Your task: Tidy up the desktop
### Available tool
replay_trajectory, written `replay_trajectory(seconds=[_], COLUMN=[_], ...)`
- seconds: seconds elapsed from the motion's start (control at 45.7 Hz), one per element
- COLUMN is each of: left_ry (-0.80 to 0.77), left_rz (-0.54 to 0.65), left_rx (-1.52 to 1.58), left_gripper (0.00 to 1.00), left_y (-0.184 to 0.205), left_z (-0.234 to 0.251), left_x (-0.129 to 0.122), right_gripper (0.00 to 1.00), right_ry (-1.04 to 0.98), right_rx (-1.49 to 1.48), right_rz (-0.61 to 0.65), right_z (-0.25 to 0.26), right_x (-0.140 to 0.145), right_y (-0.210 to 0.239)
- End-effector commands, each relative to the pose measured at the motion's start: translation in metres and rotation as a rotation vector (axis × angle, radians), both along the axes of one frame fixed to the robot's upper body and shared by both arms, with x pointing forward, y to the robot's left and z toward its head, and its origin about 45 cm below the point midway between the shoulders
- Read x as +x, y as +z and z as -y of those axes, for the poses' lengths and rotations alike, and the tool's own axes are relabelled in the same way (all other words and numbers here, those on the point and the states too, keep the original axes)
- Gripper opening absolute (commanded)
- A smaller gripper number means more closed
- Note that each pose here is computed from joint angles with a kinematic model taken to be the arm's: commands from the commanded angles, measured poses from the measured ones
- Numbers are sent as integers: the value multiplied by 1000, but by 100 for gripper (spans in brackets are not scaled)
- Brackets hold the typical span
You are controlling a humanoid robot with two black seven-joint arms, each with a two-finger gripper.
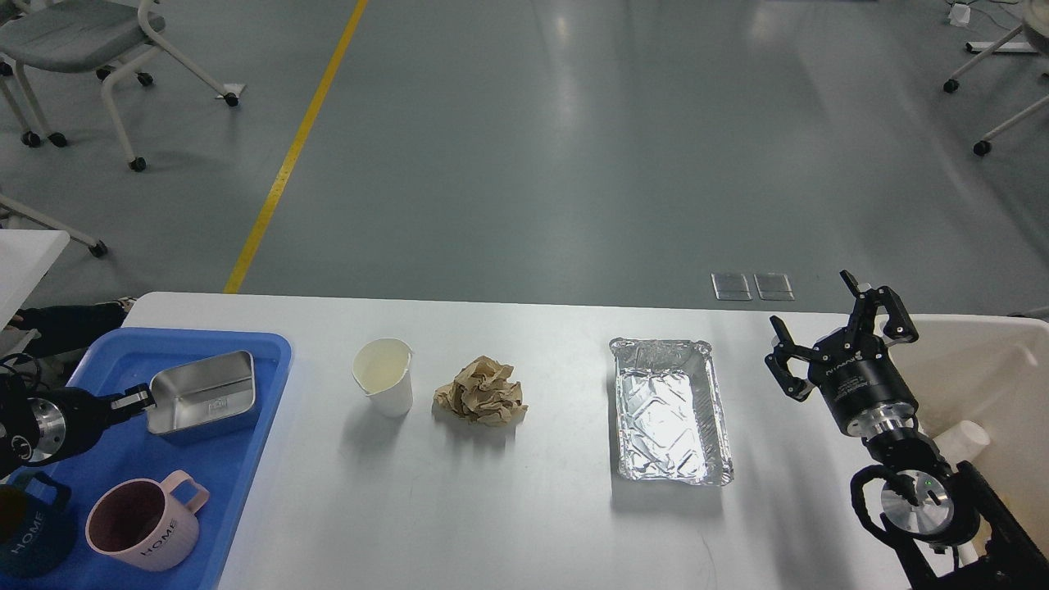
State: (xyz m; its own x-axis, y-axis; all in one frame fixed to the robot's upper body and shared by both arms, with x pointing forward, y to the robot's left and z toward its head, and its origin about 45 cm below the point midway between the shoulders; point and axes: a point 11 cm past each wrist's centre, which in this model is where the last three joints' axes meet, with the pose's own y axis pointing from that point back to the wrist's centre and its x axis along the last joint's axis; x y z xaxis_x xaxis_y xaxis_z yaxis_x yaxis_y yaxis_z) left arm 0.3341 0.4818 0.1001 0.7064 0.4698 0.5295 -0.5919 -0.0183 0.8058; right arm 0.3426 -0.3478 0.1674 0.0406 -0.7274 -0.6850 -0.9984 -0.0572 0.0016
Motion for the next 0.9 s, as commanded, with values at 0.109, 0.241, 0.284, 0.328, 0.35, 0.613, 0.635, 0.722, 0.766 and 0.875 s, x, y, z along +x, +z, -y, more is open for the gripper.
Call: replay_trajectory(seconds=[0.109,0.241,0.284,0.328,0.35,0.613,0.635,0.722,0.766,0.875], left_ry=[60,238,283,318,339,527,544,632,664,692], left_rz=[35,161,192,220,239,452,473,585,605,629], left_rx=[-69,-297,-370,-431,-456,-827,-868,-1089,-1193,-1343], left_gripper=[91,96,96,96,96,96,96,96,96,96], left_y=[5,30,39,49,57,113,115,129,127,127], left_z=[3,6,6,5,0,-17,-15,-12,-1,27], left_x=[6,28,34,39,41,59,61,70,73,78], right_gripper=[100,100,100,100,100,100,100,100,100,100], right_ry=[0,0,1,3,2,8,10,57,88,129], right_rx=[-1,-1,-1,-1,-1,-9,-19,-91,-122,-177], right_rz=[1,1,4,4,4,7,6,-6,-14,-25], right_z=[0,0,0,-1,-1,-1,-1,-13,-22,-30], right_x=[0,0,1,1,1,2,2,2,2,0], right_y=[1,1,2,1,2,3,3,-1,-4,-8])
